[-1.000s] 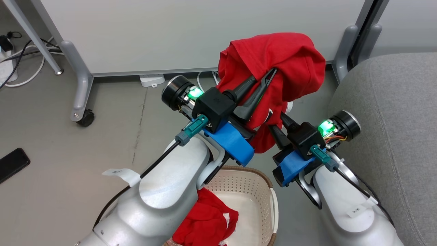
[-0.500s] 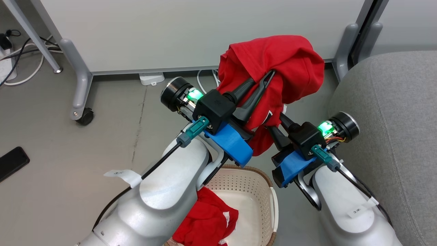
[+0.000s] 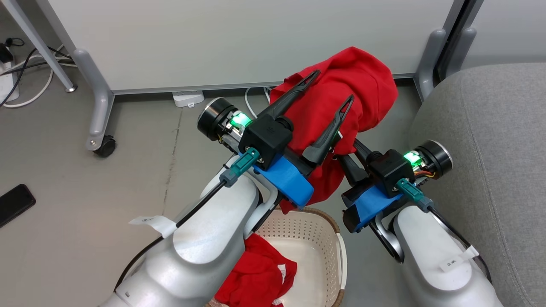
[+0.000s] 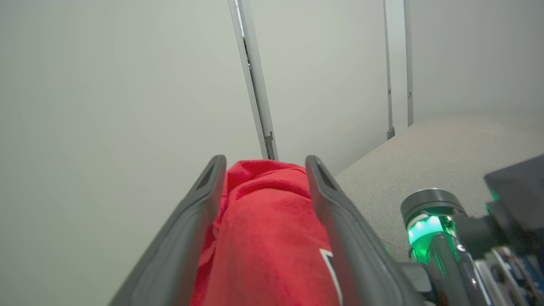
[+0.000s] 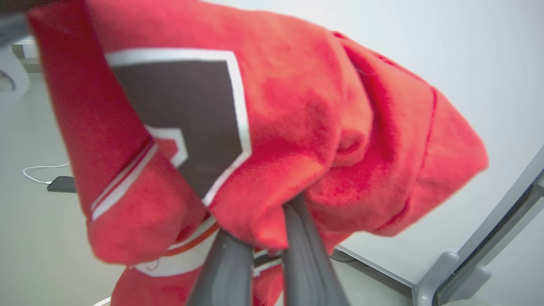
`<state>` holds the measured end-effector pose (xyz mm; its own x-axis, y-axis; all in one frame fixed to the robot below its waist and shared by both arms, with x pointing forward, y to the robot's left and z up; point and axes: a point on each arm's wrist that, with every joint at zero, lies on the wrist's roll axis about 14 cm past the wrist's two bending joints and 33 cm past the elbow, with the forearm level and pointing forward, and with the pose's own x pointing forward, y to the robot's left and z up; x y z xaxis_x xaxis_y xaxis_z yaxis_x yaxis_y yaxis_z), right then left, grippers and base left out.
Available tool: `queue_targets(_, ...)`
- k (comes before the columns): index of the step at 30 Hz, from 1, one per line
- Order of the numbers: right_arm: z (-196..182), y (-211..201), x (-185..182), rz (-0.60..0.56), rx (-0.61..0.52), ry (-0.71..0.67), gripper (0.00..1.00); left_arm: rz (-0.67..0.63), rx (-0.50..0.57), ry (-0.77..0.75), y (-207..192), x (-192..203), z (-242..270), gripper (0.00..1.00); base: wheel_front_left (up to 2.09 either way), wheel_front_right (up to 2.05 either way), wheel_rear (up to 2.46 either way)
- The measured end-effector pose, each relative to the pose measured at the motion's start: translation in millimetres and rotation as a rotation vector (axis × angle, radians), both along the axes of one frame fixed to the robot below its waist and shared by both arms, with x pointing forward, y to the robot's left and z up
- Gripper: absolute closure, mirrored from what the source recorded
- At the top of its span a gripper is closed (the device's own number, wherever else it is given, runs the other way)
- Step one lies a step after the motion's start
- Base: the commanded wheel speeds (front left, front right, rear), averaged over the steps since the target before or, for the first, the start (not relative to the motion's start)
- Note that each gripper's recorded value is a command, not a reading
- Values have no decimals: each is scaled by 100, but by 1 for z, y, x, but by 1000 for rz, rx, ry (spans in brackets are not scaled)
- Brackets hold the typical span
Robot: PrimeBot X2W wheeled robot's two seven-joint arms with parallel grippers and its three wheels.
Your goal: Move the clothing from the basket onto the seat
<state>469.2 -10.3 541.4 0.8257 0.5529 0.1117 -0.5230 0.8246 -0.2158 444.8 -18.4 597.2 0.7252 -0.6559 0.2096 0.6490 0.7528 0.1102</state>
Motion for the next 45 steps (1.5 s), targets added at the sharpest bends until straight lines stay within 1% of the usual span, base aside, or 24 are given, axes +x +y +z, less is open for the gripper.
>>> queue_targets(11,-1,-31,5,-90,72,17,100,8,3,27,2,4,-17,0,0,0,0)
queue_targets(20,0,-84,8,-231,115,1,100,-71,12,59,-26,8,-40,0,0,0,0)
queue_targets(26,-2,-130,2,-348,115,-8,100,-158,15,82,-56,8,-55,0,0,0,0)
queue_targets(36,-6,-211,-30,-566,82,-11,100,-340,11,111,-116,-7,-71,0,0,0,0)
queue_targets(44,-10,-259,-70,-722,71,4,100,-470,4,121,-157,-31,-75,0,0,0,0)
queue_targets(45,-10,-259,-70,-722,71,4,100,-470,4,121,-157,-31,-75,0,0,0,0)
